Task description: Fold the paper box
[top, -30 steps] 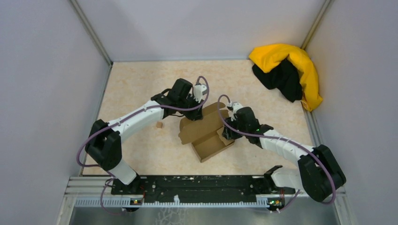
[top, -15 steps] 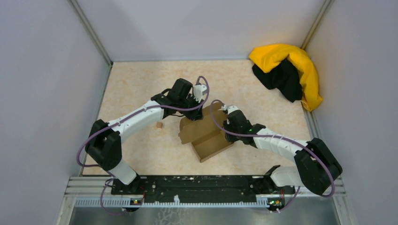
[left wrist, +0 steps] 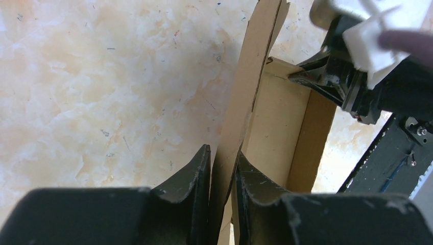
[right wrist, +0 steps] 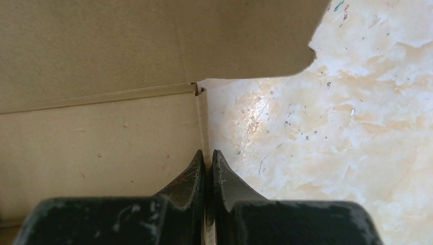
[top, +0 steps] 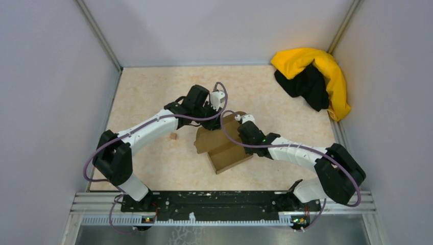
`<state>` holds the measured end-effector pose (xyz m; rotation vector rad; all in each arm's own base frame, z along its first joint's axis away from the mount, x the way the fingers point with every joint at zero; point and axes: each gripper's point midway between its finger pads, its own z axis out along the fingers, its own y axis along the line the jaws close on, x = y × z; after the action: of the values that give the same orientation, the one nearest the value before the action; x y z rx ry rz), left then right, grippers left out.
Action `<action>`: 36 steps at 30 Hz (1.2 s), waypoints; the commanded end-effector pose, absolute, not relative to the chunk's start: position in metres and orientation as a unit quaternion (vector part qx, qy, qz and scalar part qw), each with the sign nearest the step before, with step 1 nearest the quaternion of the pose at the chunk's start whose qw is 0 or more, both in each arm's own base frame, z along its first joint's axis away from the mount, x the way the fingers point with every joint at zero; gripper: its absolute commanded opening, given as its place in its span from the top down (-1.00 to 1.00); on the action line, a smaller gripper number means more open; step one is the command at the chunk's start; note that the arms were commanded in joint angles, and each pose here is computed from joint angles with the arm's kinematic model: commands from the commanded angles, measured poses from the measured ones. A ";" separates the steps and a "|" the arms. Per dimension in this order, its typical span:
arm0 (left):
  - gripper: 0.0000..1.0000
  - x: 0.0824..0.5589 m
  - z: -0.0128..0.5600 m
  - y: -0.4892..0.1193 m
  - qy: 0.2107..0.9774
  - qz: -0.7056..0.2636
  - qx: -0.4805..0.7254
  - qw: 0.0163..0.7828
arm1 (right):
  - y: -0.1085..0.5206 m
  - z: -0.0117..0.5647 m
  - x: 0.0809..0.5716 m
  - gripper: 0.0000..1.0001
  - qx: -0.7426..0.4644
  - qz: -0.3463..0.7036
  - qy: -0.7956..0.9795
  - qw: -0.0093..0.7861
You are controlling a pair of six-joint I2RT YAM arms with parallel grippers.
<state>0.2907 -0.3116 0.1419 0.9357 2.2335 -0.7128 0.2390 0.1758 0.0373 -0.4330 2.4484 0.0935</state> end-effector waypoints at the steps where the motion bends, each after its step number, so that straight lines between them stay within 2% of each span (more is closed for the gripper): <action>1: 0.48 0.293 0.154 -0.316 0.830 -0.280 0.363 0.319 | 0.174 0.050 0.254 1.00 -0.154 -0.026 0.924 0.349; 9: 0.42 0.295 0.157 -0.311 0.832 -0.274 0.354 0.327 | 0.177 0.049 0.254 1.00 -0.149 -0.051 0.921 0.357; 12: 0.22 0.301 0.169 -0.305 0.831 -0.283 0.332 0.345 | 0.180 0.051 0.252 1.00 -0.139 -0.033 0.920 0.365; 17: 0.05 0.308 0.200 -0.298 0.814 -0.316 0.303 0.382 | 0.180 0.061 0.249 1.00 -0.129 -0.015 0.917 0.377; 28: -0.01 0.304 0.260 -0.269 0.784 -0.365 0.219 0.452 | 0.173 0.057 0.244 1.00 -0.133 -0.043 0.916 0.377; 36: -0.03 0.295 0.259 -0.228 0.798 -0.328 0.136 0.487 | 0.189 0.082 0.242 1.00 -0.160 -0.064 0.886 0.430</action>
<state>0.2926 -0.2449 0.2592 0.4579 1.9504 -0.8428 0.2350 0.1819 0.0563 -0.4057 2.3259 -0.1255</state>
